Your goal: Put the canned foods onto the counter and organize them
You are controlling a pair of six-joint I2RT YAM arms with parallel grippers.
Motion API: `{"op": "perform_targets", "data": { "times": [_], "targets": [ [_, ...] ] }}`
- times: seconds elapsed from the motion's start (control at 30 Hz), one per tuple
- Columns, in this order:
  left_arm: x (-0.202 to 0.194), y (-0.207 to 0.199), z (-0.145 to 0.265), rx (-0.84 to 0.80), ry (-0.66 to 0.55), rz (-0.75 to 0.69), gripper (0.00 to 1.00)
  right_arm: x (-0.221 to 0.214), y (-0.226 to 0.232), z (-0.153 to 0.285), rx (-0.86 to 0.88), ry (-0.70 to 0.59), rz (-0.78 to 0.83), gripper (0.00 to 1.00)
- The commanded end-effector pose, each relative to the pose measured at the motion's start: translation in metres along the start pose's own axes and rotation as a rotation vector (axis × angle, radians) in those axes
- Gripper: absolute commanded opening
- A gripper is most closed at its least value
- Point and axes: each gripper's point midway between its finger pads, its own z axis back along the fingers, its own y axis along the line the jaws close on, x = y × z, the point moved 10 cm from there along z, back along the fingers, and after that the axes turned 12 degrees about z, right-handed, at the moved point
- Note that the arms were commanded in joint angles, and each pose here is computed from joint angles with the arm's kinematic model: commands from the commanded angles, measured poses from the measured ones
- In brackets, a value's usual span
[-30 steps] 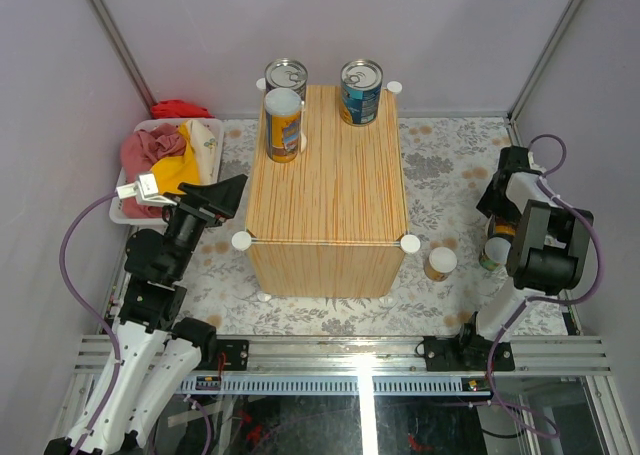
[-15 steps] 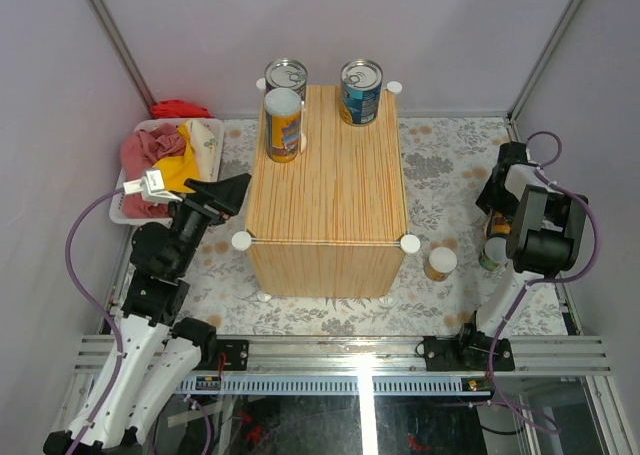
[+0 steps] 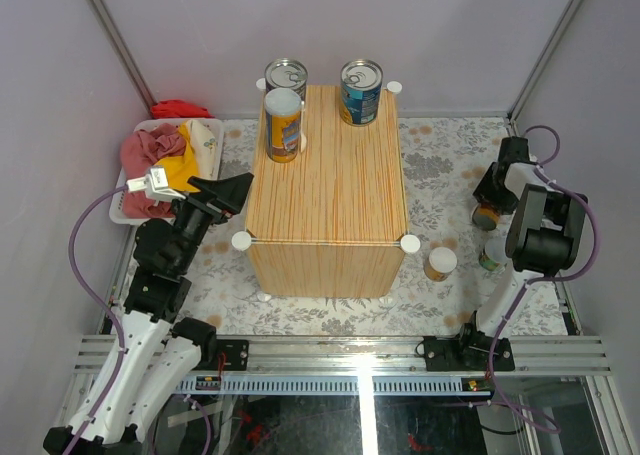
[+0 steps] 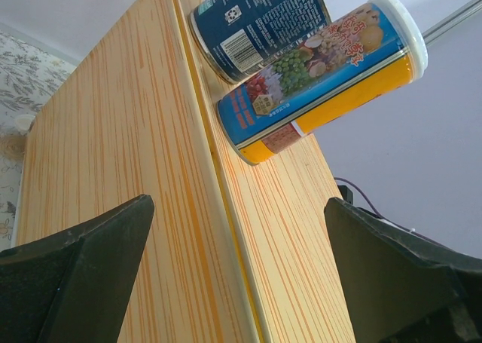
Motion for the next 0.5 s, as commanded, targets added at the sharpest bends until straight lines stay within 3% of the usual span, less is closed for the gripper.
{"op": "perform_targets", "data": {
  "times": [0.0,0.47],
  "targets": [
    [0.007,-0.015,0.002,-0.055,-0.013,0.001,0.96,0.022,0.029,0.036,0.148,-0.165,0.016,0.33],
    [0.012,-0.026,0.008,-0.081,-0.023,0.028,0.95,0.017,0.066,0.107,0.365,-0.414,0.008,0.28]
  ]
}}
